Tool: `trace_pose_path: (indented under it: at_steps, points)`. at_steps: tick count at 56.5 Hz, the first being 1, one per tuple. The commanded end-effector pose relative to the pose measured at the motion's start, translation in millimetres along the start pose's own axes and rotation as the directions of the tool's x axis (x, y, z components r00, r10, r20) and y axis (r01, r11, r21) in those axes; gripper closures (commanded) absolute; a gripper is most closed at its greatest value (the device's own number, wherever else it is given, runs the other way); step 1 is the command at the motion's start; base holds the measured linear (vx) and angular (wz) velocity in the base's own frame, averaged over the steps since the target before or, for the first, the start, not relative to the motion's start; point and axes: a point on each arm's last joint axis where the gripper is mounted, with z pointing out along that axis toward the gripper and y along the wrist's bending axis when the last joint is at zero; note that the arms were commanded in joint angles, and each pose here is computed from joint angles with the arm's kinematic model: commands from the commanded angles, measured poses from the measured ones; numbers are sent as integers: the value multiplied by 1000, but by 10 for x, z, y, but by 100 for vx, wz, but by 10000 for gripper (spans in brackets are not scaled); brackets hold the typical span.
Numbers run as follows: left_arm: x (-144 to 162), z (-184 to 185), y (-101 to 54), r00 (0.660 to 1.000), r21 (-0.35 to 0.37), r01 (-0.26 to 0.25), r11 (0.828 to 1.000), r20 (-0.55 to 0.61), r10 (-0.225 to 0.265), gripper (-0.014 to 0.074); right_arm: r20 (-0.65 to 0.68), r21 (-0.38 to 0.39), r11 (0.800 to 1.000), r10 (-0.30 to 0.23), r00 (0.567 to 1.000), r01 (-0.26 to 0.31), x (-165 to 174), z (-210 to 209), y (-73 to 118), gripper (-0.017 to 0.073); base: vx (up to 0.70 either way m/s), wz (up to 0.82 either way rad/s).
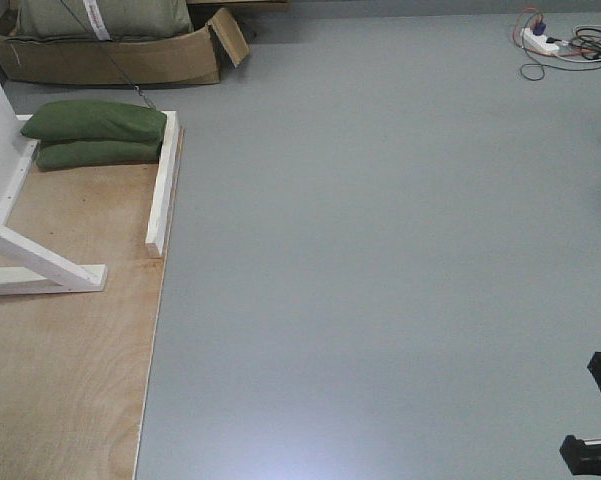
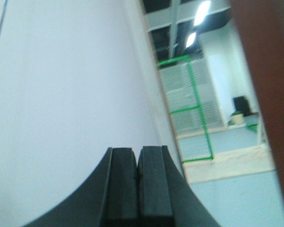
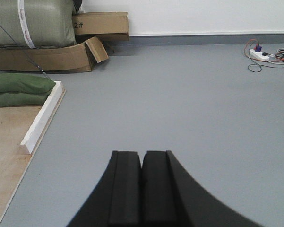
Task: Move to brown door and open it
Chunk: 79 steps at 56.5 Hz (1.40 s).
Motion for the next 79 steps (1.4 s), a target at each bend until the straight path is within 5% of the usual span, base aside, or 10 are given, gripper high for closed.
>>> trace_pose_path:
  at_steps: [1,19,30,49,59,79]
  points:
    - [-86,15,106,999,-117,-5,993,32,8,527,79,4,1000,-10,997,10,-59,-1,-4,559,0,0]
    - [-29,14,89,999,-98,17,995,-31,-20,527,79,4,1000,-10,997,10,-59,-1,-4,559,0,0]
    - [-48,-25,102,999,-175,-22,984,-47,14,527,79,4,1000,-10,997,10,-59,-1,-4,559,0,0]
    - [-146,31,-40,990,-293,125,948,-33,-141,527,79,4,1000,-10,997,10,-59,-1,-4,559,0,0]
    - [-363,176,-148,992,-297,109,949,-25,-122,527,79,4,1000,-10,997,10,-59,-1,-4,559,0,0]
    - [-582,206,-40,996,-430,82,899,10,-87,527,79,4,1000,-10,997,10,-59,-1,-4,559,0,0]
